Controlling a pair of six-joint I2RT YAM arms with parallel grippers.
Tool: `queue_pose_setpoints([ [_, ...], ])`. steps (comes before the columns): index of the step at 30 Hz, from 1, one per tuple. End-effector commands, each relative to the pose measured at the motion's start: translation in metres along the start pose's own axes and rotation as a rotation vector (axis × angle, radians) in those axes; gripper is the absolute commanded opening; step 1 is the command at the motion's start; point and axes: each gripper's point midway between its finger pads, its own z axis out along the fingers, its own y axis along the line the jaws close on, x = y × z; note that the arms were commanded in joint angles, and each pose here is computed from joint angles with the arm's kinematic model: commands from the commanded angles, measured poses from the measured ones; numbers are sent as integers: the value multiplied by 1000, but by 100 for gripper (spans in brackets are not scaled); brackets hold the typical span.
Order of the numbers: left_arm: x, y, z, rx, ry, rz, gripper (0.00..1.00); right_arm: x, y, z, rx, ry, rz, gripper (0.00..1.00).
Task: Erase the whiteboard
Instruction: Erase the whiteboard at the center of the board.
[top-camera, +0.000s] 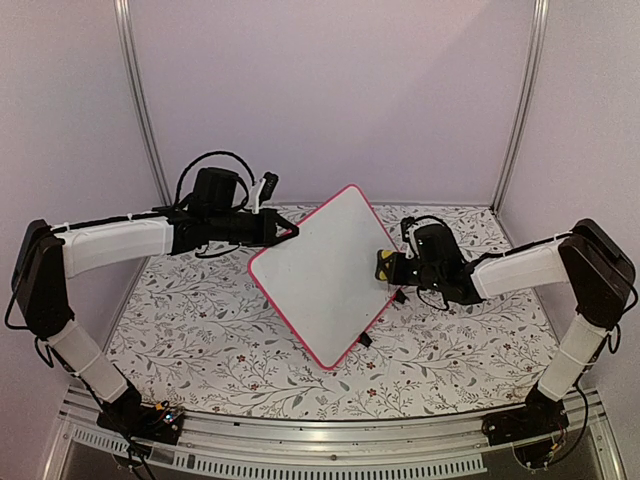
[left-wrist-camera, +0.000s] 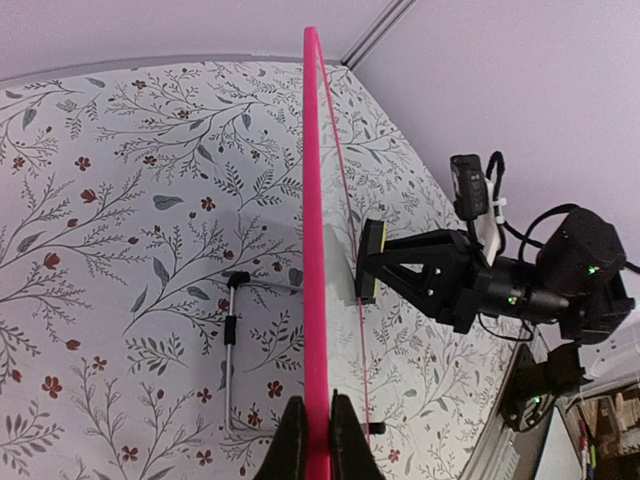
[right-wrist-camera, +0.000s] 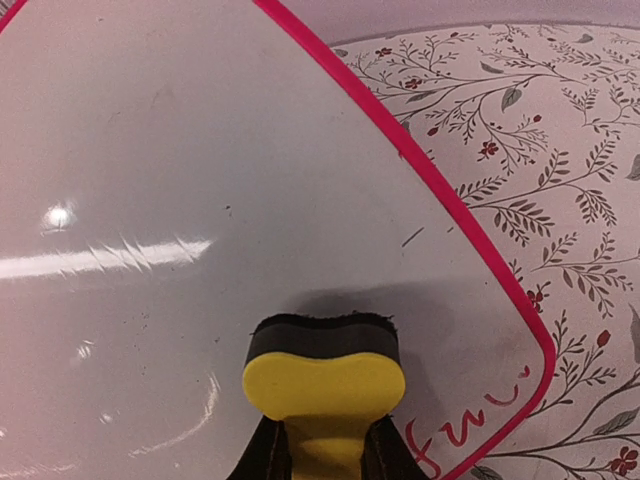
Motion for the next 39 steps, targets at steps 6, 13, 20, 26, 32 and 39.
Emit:
queue_pose_setpoints([
  [6,34,7,8,-9,109,64,0,30,-18,14,-7,85,3,9],
  [13,34,7,8,-6,112,63,0,55,-28,6,-8,126,28,8],
  [20,35,10,9,-15,114,60,0,60,-19,-3,-29,133,8,8],
  [26,36,10,10,-17,116,62,0,67,-17,-7,-17,142,0,8],
  [32,36,9,10,-13,118,59,0,74,-15,-11,-12,149,-12,7],
  [39,36,9,10,-14,117,59,0,80,-15,-16,-8,154,-19,7],
])
